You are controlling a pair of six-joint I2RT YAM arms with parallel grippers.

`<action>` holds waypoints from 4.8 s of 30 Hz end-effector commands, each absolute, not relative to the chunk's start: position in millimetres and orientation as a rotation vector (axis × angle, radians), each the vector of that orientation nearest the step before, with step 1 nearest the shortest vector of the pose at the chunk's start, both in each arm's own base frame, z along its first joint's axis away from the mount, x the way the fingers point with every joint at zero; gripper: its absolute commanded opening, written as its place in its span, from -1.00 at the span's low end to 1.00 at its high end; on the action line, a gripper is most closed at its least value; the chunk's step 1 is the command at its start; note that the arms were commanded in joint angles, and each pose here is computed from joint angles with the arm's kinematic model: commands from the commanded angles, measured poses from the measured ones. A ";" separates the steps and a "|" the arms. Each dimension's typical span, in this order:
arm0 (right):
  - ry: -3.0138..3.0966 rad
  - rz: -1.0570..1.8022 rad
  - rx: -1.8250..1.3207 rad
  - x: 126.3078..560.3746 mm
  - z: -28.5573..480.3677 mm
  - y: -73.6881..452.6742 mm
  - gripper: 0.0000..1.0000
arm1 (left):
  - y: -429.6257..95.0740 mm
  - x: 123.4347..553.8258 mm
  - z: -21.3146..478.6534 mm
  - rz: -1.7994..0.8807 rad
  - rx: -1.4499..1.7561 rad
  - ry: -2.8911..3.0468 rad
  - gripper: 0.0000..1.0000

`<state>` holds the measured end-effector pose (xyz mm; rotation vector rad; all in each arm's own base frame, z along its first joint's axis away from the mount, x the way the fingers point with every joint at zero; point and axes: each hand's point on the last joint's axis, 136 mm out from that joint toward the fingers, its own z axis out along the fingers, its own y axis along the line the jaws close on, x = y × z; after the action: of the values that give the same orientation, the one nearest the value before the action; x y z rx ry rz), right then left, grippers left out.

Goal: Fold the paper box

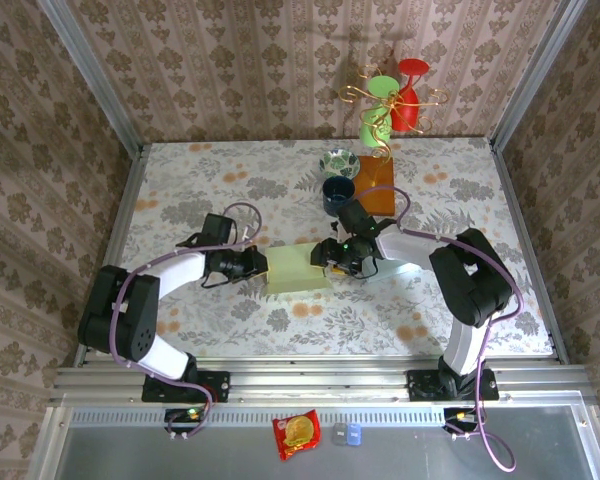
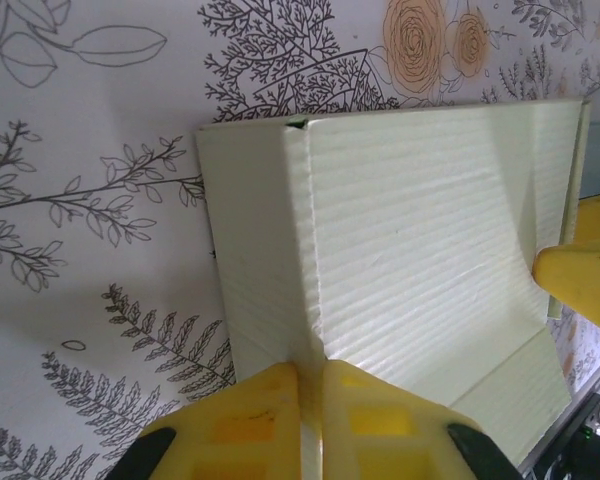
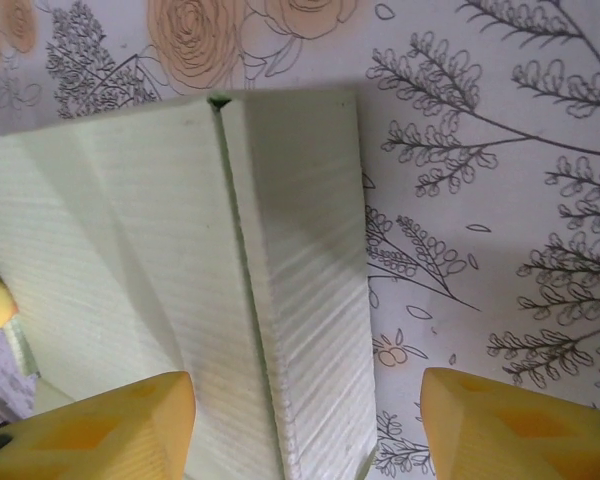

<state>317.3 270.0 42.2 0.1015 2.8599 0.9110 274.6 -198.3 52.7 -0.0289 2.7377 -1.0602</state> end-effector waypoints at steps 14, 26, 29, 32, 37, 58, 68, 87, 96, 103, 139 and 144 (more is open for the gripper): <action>2.711 1.288 0.008 326.6 82.1 311.3 0.36 | -159.5 259.4 16.6 -1.022 -0.166 2.817 -0.83; 2.663 1.405 0.045 337.8 104.3 331.6 -0.03 | -162.5 277.6 29.7 -1.034 -0.148 2.758 -0.75; 2.689 1.397 0.081 338.0 103.5 330.1 -0.13 | -159.0 285.2 44.5 -0.984 -0.106 2.708 -0.46; 2.718 1.386 0.131 337.1 103.1 326.2 -0.17 | -152.7 293.0 67.6 -0.881 -0.015 2.612 -0.20; 2.728 1.420 0.319 336.8 111.9 313.6 -0.19 | -174.2 286.6 133.6 -0.797 0.418 2.291 0.13; 2.792 1.477 1.587 262.7 92.2 265.0 -0.26 | -244.7 196.8 138.7 -0.397 1.634 1.778 0.74; 2.865 1.477 1.681 254.5 89.7 270.3 -0.26 | -244.9 209.2 120.4 -0.317 1.636 1.846 0.71; 2.920 1.363 1.789 250.5 64.6 266.9 -0.03 | -263.5 221.3 105.5 -0.328 1.674 1.888 0.29; 2.892 1.364 1.715 266.0 78.6 265.3 0.28 | -269.9 220.0 95.5 -0.400 1.674 1.938 0.11; 2.800 1.365 1.685 279.5 91.1 251.9 0.35 | -271.5 223.8 96.6 -0.430 1.646 1.969 0.05; 2.498 1.011 1.007 277.3 122.3 258.9 -0.12 | -272.5 223.5 101.4 -0.503 1.541 2.111 0.04; 2.538 0.943 1.036 276.6 104.4 257.7 -0.20 | -274.8 224.4 102.1 -0.510 1.540 2.111 0.04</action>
<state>272.4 261.3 117.2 0.9951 2.5441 1.0167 222.1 -270.1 96.1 1.5555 2.0987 -0.4757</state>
